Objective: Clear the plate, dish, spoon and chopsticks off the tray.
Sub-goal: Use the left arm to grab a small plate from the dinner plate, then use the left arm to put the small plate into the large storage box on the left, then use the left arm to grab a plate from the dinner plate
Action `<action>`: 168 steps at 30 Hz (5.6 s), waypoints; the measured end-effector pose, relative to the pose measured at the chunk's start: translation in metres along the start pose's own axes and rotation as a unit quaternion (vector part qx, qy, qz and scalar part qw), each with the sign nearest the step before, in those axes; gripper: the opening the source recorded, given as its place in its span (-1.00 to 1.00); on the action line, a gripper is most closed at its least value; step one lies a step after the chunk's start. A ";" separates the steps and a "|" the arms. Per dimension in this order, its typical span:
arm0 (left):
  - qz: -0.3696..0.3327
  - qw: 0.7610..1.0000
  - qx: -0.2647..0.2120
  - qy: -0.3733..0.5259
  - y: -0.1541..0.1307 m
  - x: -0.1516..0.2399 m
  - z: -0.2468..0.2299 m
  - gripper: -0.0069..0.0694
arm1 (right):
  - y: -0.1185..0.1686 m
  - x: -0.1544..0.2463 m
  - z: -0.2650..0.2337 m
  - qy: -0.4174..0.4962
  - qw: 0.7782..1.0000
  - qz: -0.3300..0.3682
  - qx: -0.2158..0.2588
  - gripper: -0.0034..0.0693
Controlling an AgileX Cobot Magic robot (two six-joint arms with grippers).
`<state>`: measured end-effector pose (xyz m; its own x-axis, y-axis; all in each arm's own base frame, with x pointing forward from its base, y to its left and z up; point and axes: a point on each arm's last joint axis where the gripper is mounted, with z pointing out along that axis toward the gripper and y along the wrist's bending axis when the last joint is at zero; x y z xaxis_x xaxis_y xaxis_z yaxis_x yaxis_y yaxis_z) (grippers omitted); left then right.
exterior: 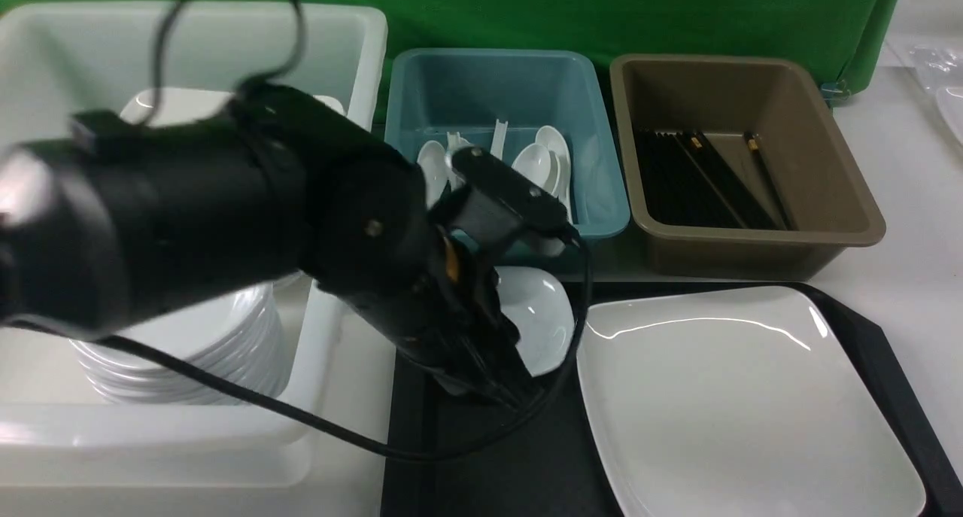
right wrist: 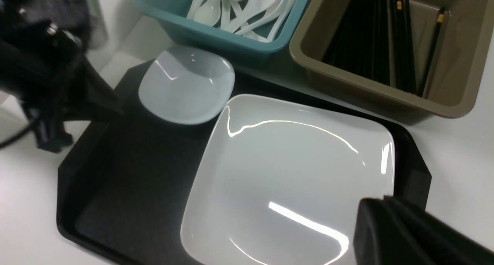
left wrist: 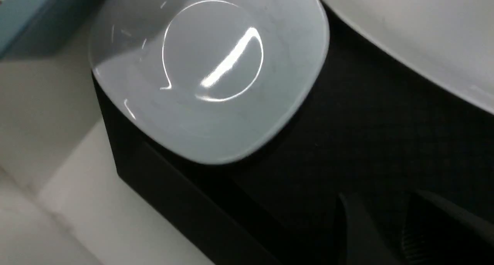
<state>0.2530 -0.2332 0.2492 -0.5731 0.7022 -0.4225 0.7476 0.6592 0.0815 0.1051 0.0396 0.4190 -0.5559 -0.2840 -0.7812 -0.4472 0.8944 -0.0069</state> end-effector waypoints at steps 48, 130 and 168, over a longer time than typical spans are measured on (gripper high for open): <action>0.055 0.996 -0.067 -0.026 0.010 -0.013 0.063 -0.76 | 0.000 0.000 0.000 0.000 1.000 0.000 0.000 -0.81; -0.116 0.963 -0.242 -0.012 0.087 0.066 -0.149 0.48 | 0.001 0.001 0.002 -0.001 1.000 0.006 -0.008 -0.72; -0.305 0.938 0.156 -0.040 0.030 -0.011 0.013 0.02 | -0.004 0.023 0.035 0.078 0.997 0.013 -0.010 -0.72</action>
<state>0.2858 -0.2245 0.2441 -0.9089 0.1882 -0.3721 0.3571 0.8121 -0.4615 0.1191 0.0415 0.3795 -0.6687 -0.3125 -0.6747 -0.4438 0.8958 0.0250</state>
